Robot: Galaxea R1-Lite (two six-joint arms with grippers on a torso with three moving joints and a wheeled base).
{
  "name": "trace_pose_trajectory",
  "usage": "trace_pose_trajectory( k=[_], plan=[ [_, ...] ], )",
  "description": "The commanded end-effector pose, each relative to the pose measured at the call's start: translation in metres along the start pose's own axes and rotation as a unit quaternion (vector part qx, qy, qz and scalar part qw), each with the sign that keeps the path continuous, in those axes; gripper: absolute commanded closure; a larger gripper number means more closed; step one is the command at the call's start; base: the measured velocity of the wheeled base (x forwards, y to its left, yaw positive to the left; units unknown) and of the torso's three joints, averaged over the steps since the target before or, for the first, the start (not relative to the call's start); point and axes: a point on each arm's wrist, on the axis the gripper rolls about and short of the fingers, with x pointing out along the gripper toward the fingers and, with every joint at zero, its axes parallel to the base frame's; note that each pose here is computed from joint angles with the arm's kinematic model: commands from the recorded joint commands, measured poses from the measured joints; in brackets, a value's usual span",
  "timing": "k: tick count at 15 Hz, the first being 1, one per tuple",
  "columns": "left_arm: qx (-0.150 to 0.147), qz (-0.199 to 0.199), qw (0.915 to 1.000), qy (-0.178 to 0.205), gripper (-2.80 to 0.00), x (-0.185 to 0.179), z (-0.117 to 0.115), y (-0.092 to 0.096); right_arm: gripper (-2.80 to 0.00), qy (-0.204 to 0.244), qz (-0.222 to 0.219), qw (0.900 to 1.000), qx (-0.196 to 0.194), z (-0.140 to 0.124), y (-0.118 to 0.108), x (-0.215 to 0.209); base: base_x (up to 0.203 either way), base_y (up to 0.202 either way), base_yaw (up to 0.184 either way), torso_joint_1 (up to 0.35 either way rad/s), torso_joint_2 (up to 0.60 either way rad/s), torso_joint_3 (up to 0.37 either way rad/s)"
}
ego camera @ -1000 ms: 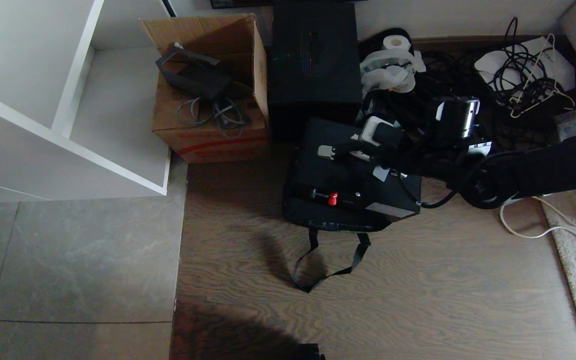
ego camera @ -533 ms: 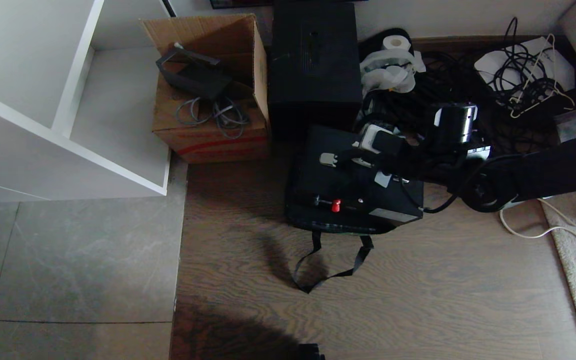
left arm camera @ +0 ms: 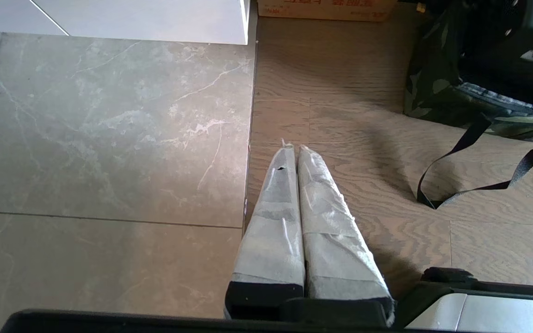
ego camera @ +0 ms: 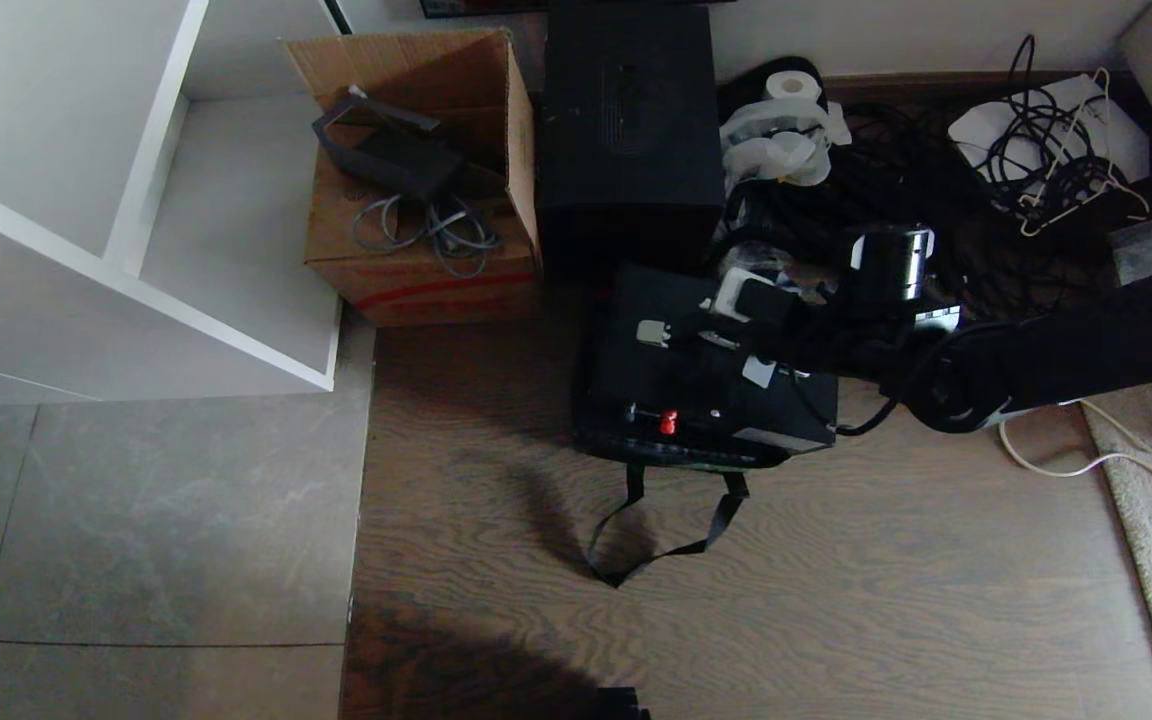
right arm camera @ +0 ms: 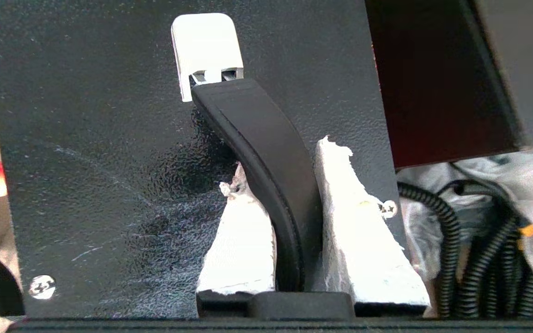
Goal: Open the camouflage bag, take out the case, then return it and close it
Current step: Place the black box back
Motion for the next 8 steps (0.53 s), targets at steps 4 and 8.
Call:
trace_pose_trajectory(
  k=[4,8],
  plan=[
    [0.000,0.000,1.0000,0.004,0.00,0.0005,-0.0026,0.0001,0.00,0.009,0.015,1.000,0.005,-0.0144,0.0144,0.0129,0.000,0.000,0.000,0.000,0.00,0.000],
    [0.000,0.000,1.0000,0.004,0.00,0.0005,-0.0026,0.0001,0.00,0.014,0.023,1.000,0.010,-0.0150,0.0165,0.0128,0.000,0.000,0.000,0.000,0.00,0.000]
  ],
)
